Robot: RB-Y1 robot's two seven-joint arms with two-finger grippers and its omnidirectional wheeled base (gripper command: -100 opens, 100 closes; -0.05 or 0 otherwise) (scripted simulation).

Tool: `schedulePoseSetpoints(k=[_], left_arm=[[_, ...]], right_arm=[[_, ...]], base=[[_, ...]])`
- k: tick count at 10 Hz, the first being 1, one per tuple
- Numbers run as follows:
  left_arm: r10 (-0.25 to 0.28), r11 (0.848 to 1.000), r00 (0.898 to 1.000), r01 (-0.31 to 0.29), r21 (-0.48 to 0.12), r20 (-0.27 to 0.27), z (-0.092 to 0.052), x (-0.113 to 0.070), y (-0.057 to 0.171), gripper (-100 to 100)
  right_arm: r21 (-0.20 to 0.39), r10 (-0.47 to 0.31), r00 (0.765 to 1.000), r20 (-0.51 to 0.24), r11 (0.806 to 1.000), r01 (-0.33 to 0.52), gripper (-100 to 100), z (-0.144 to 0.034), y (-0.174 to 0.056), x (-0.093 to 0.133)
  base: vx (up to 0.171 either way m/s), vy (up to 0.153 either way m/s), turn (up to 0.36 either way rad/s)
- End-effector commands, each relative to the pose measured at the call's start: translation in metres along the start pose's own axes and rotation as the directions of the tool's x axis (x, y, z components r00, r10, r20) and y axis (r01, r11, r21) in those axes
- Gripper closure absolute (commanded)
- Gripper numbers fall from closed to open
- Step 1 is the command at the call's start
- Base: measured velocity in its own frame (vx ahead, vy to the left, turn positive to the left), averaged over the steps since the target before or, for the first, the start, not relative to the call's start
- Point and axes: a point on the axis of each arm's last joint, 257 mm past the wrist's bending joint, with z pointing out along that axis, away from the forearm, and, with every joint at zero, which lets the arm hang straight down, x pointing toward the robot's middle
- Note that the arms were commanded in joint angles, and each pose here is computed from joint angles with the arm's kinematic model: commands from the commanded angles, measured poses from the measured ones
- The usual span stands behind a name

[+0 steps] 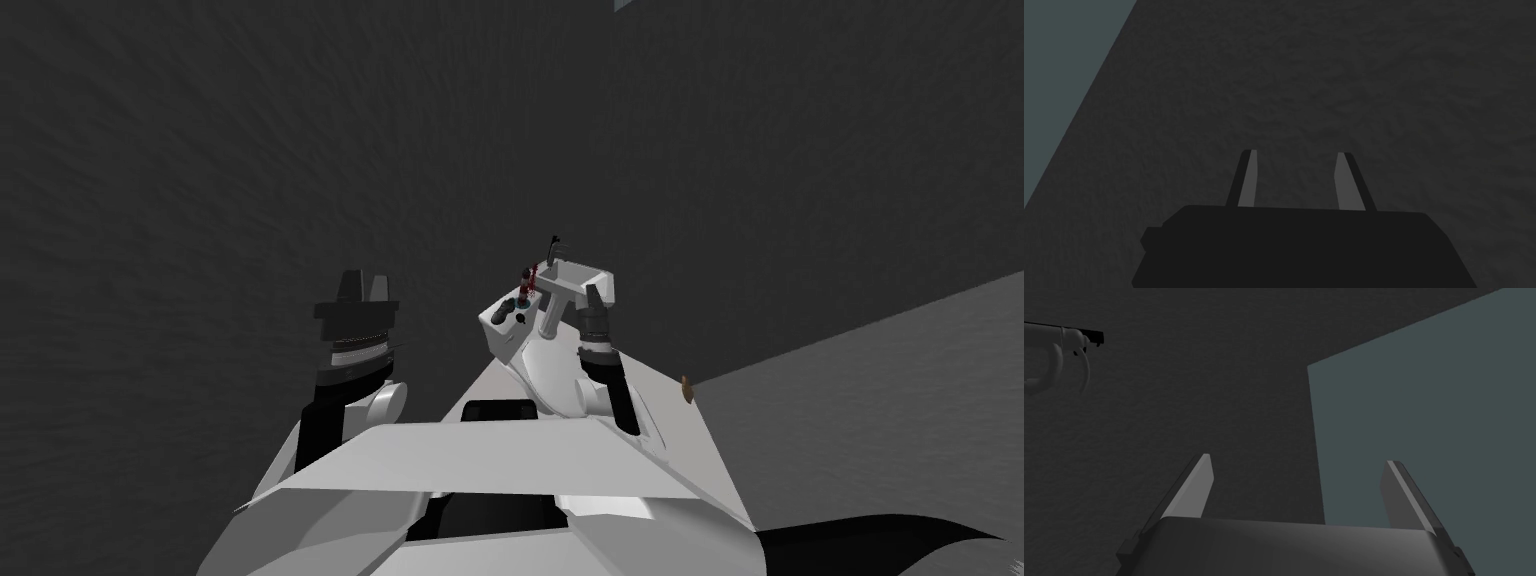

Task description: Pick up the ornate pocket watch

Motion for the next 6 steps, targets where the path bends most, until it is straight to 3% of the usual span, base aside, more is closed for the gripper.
schedulePoseSetpoints(k=[1, 2, 3, 4, 5, 6], left_arm=[[0.000, 1.000, 1.000, 0.000, 0.000, 0.000, 0.000, 0.000, 0.000, 0], [0.000, 1.000, 1.000, 0.000, 0.000, 0.000, 0.000, 0.000, 0.000, 0], [0.000, 1.000, 1.000, 0.000, 0.000, 0.000, 0.000, 0.000, 0.000, 0], [0.000, 1.000, 1.000, 0.000, 0.000, 0.000, 0.000, 0.000, 0.000, 0], [0.000, 1.000, 1.000, 0.000, 0.000, 0.000, 0.000, 0.000, 0.000, 0], [0.000, 1.000, 1.000, 0.000, 0.000, 0.000, 0.000, 0.000, 0.000, 0]], right_arm=[[0.079, -0.033, 0.998, -0.045, 0.996, 0.037, -100, -0.004, -0.031, 0.014], [0.093, -0.033, 0.998, -0.046, 0.995, 0.037, -100, -0.005, -0.034, 0.014], [0.155, -0.064, 0.994, -0.087, 0.985, 0.077, -100, -0.011, -0.060, 0.023], [0.172, -0.063, 0.994, -0.088, 0.982, 0.078, -100, -0.012, -0.064, 0.023], [0.239, -0.095, 0.987, -0.132, 0.963, 0.124, -100, -0.021, -0.091, 0.031], [0.254, -0.094, 0.987, -0.134, 0.959, 0.126, -100, -0.022, -0.096, 0.031]], base=[[0.035, -0.036, 0.095], [0.027, -0.028, 0.061], [0.032, -0.027, 0.144], [0.020, -0.018, 0.078], [-0.018, -0.020, 0.099], [-0.018, -0.021, 0.063]])
